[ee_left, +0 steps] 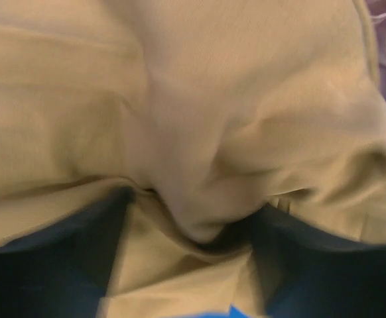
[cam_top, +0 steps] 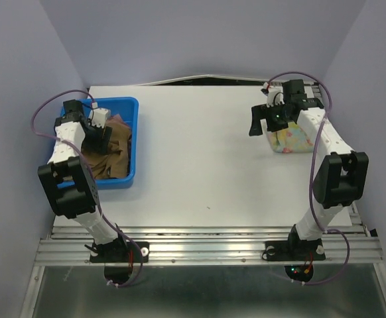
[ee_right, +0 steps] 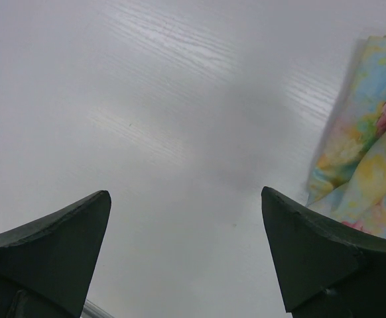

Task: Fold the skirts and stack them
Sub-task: Grab the skirt from the pile, then move the skirt to the center of the board

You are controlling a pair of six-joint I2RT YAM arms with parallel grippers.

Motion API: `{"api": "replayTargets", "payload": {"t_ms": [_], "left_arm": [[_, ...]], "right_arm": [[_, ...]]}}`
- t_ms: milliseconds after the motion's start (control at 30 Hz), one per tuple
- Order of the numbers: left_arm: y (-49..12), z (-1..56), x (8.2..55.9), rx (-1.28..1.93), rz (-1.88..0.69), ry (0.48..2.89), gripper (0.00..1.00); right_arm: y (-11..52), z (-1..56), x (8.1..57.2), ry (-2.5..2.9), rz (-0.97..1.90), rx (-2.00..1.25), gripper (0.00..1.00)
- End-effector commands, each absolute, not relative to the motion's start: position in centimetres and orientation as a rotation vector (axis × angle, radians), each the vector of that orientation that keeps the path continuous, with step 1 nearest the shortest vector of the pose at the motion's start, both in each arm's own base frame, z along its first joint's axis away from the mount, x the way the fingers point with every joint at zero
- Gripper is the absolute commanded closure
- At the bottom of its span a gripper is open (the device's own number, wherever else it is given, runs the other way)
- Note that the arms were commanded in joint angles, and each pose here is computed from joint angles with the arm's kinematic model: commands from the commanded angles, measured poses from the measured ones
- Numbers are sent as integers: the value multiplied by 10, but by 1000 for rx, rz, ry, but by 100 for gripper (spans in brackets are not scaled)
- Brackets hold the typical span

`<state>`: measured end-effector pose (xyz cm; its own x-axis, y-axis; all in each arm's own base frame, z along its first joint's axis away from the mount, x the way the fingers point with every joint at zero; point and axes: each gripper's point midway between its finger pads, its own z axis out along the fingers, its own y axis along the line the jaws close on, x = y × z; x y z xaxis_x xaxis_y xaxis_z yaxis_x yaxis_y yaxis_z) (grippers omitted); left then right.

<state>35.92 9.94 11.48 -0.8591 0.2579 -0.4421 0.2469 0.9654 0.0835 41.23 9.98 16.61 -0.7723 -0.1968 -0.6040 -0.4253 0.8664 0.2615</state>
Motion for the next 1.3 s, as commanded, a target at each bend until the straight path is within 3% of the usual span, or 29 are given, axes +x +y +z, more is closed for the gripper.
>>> {"api": "replayTargets", "payload": {"t_ms": [0, 67, 100, 433, 633, 800, 900, 1033, 1133, 1267], "left_arm": [[99, 116, 372, 411, 2, 2582, 63], [97, 145, 379, 390, 3, 2508, 97], [95, 161, 380, 381, -5, 2471, 100], [4, 492, 368, 510, -170, 1708, 100], [-79, 570, 328, 638, -340, 1379, 100], [-143, 527, 316, 772, -524, 1389, 100], [-177, 455, 315, 851, -621, 1519, 100], [-216, 301, 304, 944, -681, 1837, 100], [-243, 229, 292, 991, -762, 1975, 100], [-282, 194, 301, 1060, -766, 2036, 100]], "right_arm": [[105, 196, 395, 2400, 534, -444, 0], [103, 198, 386, 2400, 524, -456, 0], [102, 199, 384, 2394, 516, -462, 0], [114, 221, 379, 2319, 598, -459, 1], [111, 235, 377, 2285, 573, -456, 1], [111, 233, 370, 2292, 575, -471, 1], [110, 225, 364, 2311, 573, -488, 1], [109, 206, 351, 2372, 590, -514, 1], [111, 191, 338, 2422, 635, -534, 4], [113, 175, 320, 2451, 674, -536, 12]]}}
